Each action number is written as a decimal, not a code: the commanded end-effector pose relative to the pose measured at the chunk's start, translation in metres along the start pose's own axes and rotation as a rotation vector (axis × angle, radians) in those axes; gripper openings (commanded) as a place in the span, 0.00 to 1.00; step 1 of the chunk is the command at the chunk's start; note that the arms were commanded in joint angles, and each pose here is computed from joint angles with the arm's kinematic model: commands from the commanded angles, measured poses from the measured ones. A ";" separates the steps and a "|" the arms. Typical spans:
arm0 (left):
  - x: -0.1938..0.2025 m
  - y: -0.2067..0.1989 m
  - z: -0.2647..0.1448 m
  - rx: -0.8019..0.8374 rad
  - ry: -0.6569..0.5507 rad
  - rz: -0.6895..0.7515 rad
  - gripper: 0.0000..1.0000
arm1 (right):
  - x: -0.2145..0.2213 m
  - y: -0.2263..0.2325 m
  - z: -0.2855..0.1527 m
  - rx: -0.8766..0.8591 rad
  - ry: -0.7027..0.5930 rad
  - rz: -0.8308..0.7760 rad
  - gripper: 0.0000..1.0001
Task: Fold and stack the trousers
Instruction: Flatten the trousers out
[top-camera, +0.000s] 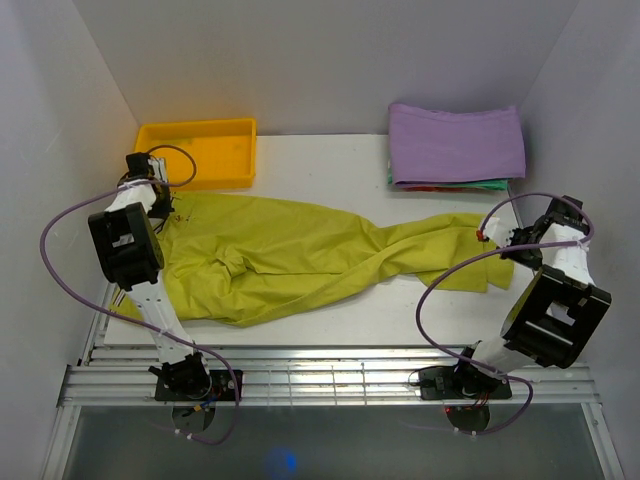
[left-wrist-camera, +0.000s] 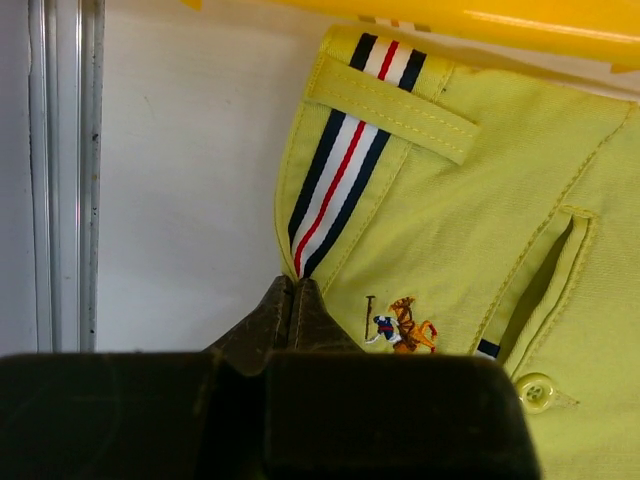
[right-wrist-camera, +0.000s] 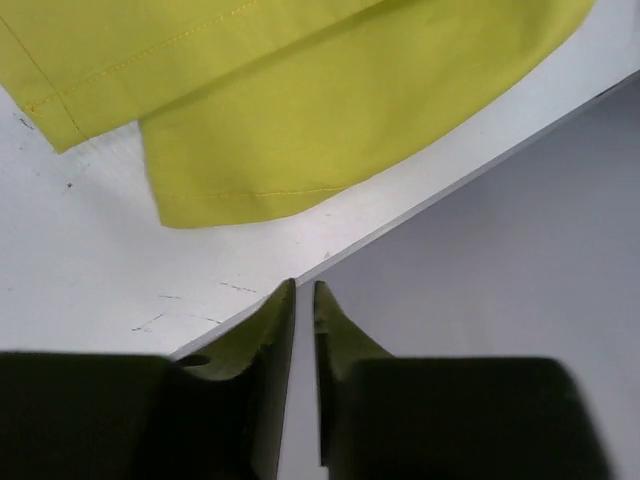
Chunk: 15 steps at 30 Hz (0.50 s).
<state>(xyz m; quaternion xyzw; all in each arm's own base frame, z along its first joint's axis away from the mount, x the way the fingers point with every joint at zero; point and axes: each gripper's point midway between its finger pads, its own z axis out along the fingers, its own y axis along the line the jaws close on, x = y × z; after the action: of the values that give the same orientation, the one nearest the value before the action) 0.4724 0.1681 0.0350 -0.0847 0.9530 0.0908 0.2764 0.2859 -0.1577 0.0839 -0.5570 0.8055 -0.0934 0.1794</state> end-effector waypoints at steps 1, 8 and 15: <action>-0.005 0.004 -0.006 -0.003 0.013 -0.010 0.05 | -0.020 -0.025 -0.013 0.008 -0.110 0.054 0.23; -0.003 -0.012 -0.013 0.097 0.021 0.006 0.36 | -0.051 -0.072 -0.011 -0.148 -0.308 0.263 0.67; 0.005 -0.021 -0.013 0.146 0.045 0.017 0.42 | -0.079 -0.069 0.016 -0.316 -0.402 0.224 0.69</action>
<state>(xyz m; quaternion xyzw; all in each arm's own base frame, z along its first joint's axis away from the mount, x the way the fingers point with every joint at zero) 0.4671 0.1555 0.0325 -0.0681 0.9618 0.0486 0.2606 0.3869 -0.1455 0.1032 -0.4919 0.8276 0.0889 0.2552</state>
